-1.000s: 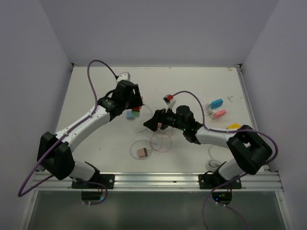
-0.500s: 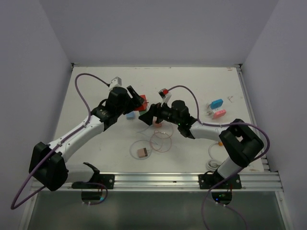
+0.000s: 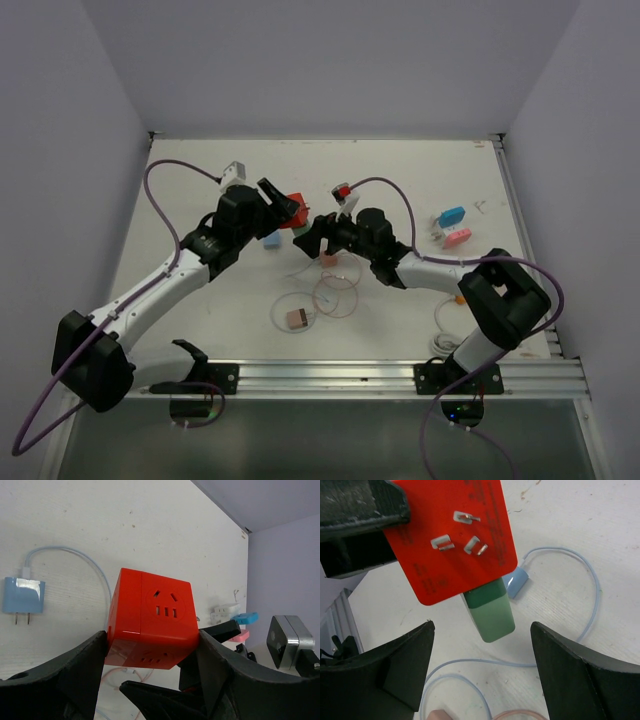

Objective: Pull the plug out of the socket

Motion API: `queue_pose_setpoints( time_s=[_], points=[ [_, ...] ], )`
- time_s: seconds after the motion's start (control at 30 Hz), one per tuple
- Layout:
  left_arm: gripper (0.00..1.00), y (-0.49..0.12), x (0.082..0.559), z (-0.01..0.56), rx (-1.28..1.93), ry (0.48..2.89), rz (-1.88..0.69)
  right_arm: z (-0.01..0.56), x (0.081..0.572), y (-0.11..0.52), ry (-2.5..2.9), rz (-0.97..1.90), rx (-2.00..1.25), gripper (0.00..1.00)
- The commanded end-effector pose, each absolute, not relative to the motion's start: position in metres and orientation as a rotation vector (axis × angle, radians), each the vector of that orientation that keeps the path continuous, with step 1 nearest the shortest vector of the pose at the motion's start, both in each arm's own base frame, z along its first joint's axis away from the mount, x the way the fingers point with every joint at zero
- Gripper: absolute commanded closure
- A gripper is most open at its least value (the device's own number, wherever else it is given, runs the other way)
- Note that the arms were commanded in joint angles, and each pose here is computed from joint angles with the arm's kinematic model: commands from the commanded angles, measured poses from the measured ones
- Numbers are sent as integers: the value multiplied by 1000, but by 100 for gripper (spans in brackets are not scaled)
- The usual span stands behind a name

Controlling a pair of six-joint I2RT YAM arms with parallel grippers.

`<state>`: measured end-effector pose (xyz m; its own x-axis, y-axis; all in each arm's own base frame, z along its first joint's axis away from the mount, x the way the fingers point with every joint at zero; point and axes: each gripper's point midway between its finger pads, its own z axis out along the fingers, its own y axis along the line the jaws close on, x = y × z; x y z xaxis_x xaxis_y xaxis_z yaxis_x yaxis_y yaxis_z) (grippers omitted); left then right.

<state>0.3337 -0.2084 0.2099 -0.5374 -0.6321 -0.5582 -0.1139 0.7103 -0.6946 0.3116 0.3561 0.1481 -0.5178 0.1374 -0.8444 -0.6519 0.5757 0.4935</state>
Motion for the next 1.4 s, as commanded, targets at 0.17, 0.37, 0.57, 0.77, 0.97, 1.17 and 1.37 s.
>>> queue_pose_setpoints(
  time_s=[0.17,0.37,0.57,0.77,0.97,1.17,1.37],
  points=[
    [100,-213,340,251,-568,1915,-877,168,316,347,1789,971,-455,18],
    [100,-222,334,256,-530,1926,-943,174,312,361,1765,1034,-529,18],
    [100,-226,328,258,-508,1932,-985,172,309,363,1757,1048,-562,20],
    [100,-227,324,254,-499,1946,-998,176,308,360,1741,1057,-563,34],
    [100,-219,325,248,-497,1956,-961,177,306,358,1742,1053,-572,63],
    [88,-211,328,248,-441,1973,-891,175,304,355,1756,1029,-599,99],
    [43,-203,328,247,-350,1987,-800,178,301,351,1760,1004,-625,100]
  ],
)
